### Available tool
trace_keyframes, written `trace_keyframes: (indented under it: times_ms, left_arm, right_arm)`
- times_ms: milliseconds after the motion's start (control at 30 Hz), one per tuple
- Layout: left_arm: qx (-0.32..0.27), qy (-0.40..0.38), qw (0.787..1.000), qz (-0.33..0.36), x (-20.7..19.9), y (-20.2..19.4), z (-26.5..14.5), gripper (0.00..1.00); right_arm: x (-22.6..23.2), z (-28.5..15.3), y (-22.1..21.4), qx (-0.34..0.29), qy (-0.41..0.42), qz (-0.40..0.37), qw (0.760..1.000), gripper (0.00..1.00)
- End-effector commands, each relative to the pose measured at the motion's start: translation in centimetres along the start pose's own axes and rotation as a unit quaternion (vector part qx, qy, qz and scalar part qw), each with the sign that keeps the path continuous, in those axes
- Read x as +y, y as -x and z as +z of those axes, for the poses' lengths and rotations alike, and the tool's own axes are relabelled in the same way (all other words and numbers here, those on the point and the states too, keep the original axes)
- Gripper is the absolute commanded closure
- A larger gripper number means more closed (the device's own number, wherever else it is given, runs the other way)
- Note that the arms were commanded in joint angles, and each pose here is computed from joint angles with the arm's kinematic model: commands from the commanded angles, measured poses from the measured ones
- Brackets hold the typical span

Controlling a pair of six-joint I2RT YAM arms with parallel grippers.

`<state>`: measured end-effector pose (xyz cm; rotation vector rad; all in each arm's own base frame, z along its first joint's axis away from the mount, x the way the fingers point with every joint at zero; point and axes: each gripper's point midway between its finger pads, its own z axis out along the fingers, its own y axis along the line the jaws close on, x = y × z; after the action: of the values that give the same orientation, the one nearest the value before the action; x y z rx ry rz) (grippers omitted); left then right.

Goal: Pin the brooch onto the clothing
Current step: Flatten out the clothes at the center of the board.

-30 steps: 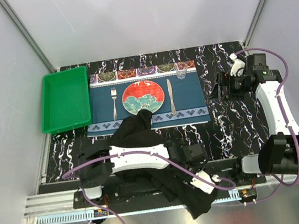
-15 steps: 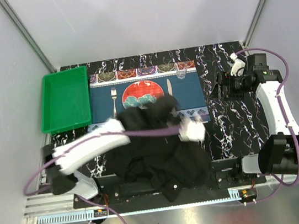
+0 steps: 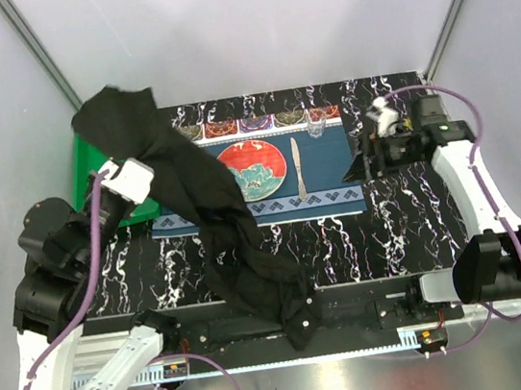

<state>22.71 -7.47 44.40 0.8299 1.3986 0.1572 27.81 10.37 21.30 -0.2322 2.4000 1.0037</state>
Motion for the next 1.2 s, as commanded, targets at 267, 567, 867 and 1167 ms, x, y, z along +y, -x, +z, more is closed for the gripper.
trace_keyframes:
  times_ms: [267, 567, 867, 1167]
  left_arm:
    - [0.358, 0.020, 0.929, 0.091, -2.2, -18.4, -3.0, 0.97]
    - [0.115, -0.373, 0.917, 0.082, -14.0, -9.9, -3.4, 0.01]
    - [-0.046, -0.604, 0.752, 0.260, -30.6, -5.4, -5.8, 0.01]
    - [-0.160, -0.659, 0.622, 0.391, -41.3, -5.3, -7.2, 0.06]
  right_arm:
    - [4.0, 5.4, -5.5, 0.152, 0.018, -0.169, 0.974, 0.14]
    - [1.9, 1.1, 1.3, 0.044, 0.014, -0.062, 0.997, 0.13]
    - [1.6, 0.3, 0.5, 0.042, -0.010, -0.061, 0.997, 0.13]
    - [1.6, 0.3, 0.2, 0.043, -0.011, -0.053, 0.998, 0.13]
